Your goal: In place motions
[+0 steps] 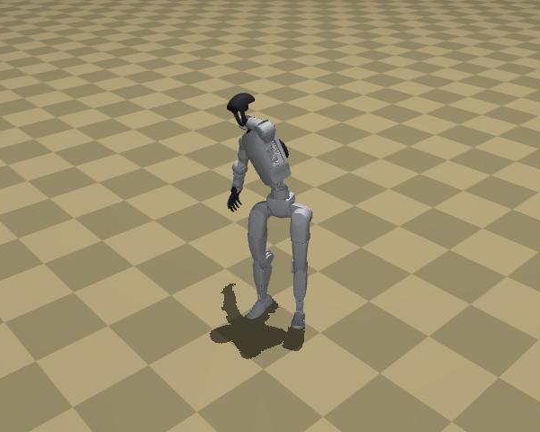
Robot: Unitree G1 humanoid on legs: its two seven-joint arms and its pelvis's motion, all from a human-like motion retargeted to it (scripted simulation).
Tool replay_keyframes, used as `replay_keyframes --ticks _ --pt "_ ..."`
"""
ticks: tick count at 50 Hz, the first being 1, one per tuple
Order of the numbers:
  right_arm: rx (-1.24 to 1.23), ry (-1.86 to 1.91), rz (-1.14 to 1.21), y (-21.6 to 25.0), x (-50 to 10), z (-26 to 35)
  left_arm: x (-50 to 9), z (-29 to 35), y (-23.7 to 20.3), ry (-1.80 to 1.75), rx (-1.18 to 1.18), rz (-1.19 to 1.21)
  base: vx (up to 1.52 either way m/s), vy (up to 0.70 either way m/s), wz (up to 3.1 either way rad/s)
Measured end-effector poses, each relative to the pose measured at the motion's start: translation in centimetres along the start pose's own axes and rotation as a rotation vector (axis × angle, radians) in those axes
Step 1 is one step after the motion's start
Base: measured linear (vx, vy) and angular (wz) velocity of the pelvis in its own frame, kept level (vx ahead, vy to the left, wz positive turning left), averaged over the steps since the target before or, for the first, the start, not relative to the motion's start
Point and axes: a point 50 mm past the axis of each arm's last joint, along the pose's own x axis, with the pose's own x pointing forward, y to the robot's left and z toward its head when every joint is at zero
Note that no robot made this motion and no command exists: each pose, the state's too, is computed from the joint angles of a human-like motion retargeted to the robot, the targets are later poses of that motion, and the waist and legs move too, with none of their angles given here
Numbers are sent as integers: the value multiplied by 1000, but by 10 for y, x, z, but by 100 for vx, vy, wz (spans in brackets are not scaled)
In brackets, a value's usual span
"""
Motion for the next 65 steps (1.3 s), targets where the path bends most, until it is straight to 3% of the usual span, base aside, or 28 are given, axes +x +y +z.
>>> replay_keyframes --ticks 15,20,27,35,50,56,65 --pt "-126 -49 -20 -3 1 10 0 -7 9 44 -58 60 -8 9 27" --pt "-193 -160 -30 -3 -2 49 0 -14 13 78 -24 102 -17 6 22" --pt "-277 -440 -61 -1 -27 151 -2 -23 15 129 -50 137 -27 -7 25" --pt "-291 -670 -58 15 -70 233 -5 -33 44 160 -12 310 -24 -19 31" --pt "-67 -897 -94 -13 -120 297 -6 -26 57 118 -39 440 -15 -20 19" --pt "-105 -1004 -179 -36 -149 323 -5 -24 40 127 -45 396 -4 -27 -9" --pt "-172 -1169 -177 -15 -203 363 -4 0 43 5 -62 492 0 -11 -14"
